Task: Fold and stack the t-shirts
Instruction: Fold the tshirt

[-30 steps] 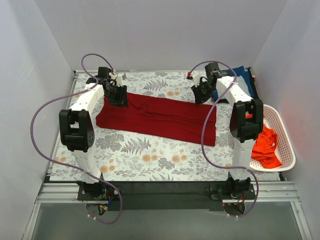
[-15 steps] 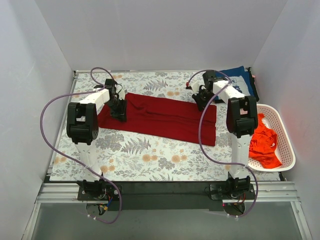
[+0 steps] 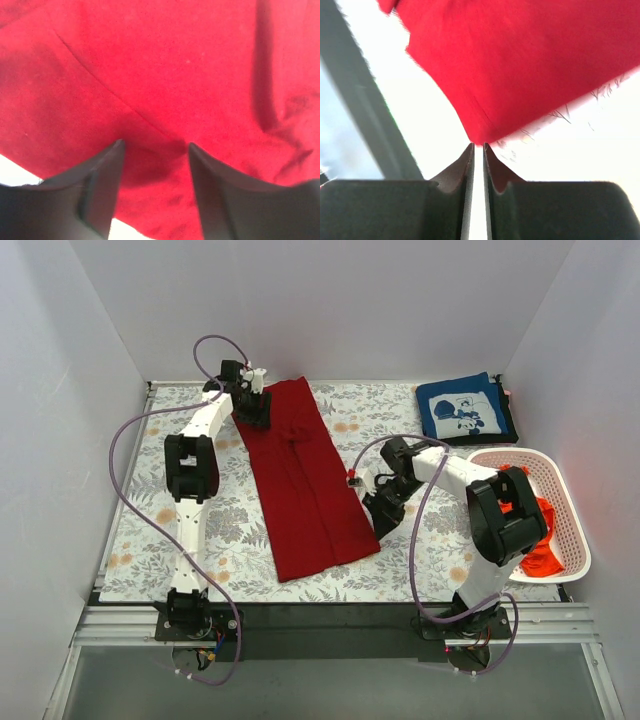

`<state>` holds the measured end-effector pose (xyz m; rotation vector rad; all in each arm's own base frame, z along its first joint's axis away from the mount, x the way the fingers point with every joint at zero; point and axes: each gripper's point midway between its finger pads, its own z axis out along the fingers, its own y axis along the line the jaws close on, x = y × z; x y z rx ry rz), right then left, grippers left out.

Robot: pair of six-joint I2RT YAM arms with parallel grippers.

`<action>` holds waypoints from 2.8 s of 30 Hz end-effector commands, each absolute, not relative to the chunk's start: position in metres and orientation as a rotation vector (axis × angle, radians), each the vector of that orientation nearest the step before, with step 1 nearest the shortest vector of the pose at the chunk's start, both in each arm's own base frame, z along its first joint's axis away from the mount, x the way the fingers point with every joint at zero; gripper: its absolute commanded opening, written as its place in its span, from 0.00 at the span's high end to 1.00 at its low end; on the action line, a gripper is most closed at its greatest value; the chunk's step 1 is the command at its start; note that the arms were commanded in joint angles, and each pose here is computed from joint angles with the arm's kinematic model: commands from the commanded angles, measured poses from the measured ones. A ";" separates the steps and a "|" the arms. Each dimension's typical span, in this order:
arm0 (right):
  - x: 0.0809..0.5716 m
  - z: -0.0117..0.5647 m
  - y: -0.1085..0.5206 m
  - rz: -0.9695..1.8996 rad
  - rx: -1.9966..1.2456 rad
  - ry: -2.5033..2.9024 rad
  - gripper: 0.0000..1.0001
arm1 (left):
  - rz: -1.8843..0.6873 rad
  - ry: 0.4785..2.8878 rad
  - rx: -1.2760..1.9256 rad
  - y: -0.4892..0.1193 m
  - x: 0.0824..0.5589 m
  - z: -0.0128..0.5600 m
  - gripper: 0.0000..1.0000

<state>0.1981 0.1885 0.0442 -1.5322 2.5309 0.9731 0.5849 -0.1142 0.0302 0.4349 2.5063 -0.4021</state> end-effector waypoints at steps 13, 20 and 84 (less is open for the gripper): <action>0.299 0.092 0.270 1.105 -1.405 2.290 0.82 | -0.549 2.457 0.268 -0.123 0.507 0.104 0.45; 0.299 0.050 0.298 1.080 -1.447 2.334 0.83 | -0.591 2.522 0.217 -0.125 0.486 0.090 0.46; 0.487 0.029 0.276 0.701 -0.852 2.391 0.90 | -0.644 2.619 0.337 -0.200 0.486 0.029 0.56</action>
